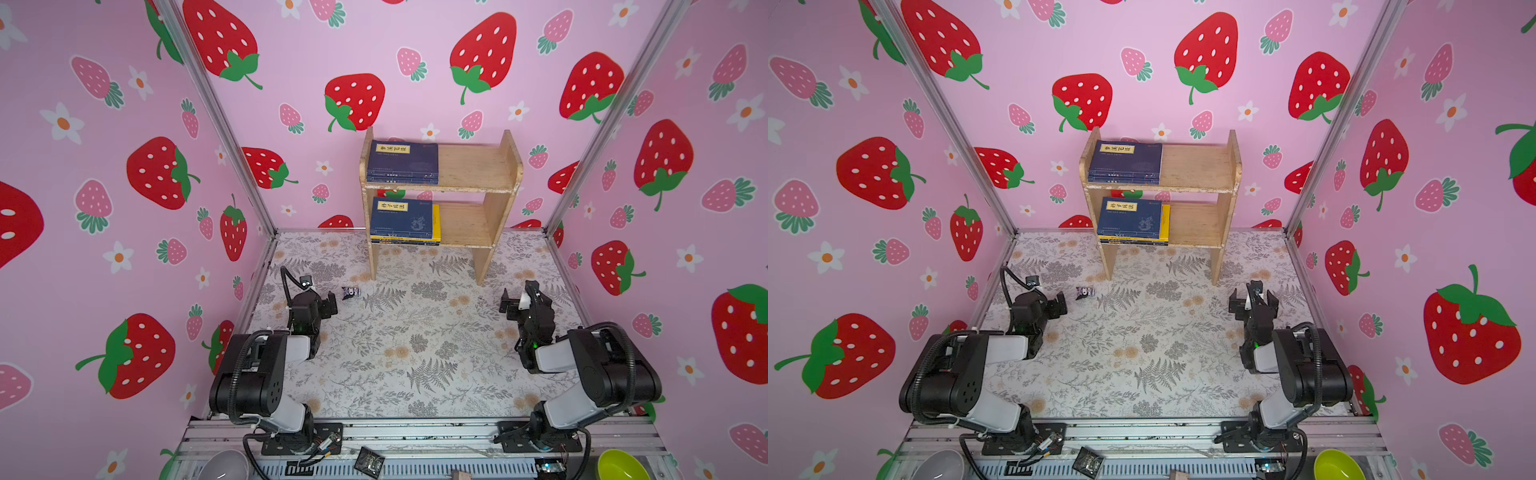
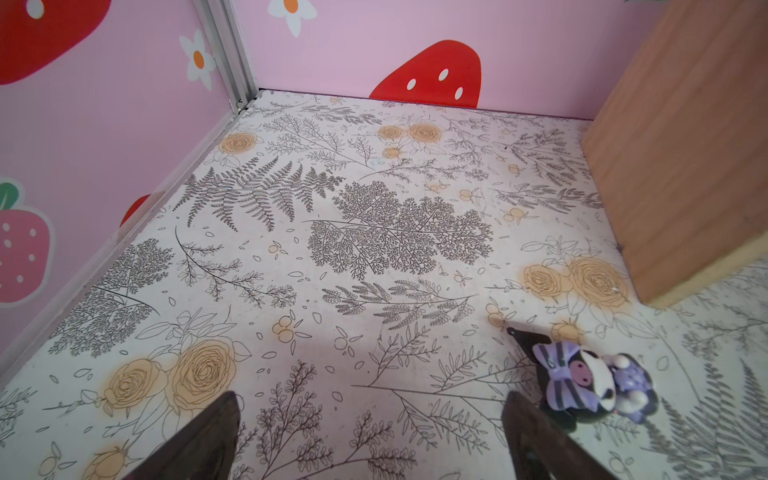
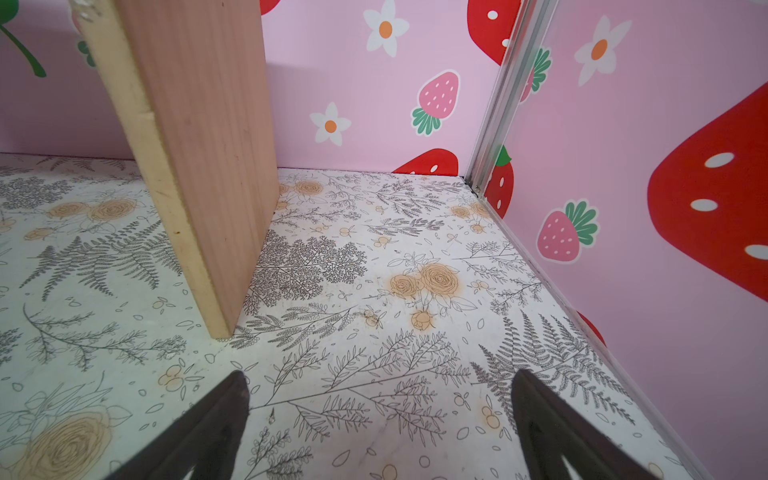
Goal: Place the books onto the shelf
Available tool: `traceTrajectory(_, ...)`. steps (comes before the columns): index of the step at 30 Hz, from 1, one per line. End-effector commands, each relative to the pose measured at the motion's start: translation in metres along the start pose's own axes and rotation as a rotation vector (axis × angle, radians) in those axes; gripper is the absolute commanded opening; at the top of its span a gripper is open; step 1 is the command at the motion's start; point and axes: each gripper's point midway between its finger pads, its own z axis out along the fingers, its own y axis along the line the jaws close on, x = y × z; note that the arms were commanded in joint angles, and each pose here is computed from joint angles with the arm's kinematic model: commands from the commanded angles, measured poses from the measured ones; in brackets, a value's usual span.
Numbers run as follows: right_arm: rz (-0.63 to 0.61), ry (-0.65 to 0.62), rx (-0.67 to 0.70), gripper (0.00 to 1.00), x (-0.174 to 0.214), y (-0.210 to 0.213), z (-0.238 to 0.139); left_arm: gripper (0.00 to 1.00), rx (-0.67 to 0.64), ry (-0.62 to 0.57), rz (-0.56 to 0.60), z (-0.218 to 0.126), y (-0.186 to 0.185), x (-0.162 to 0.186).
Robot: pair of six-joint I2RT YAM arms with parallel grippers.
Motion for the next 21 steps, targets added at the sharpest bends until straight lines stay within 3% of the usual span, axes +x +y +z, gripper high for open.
traceTrajectory(1, -0.009, -0.011, 0.001, 1.0, -0.004, -0.0012, 0.0025, 0.99, 0.004, -0.018, 0.002, 0.0029, -0.0036, -0.0087)
traceTrajectory(21, -0.008, -0.013, 0.002, 1.0, -0.004, -0.0014, 0.0021, 0.99, 0.001, -0.02, 0.004, 0.0026, -0.0033, -0.0087)
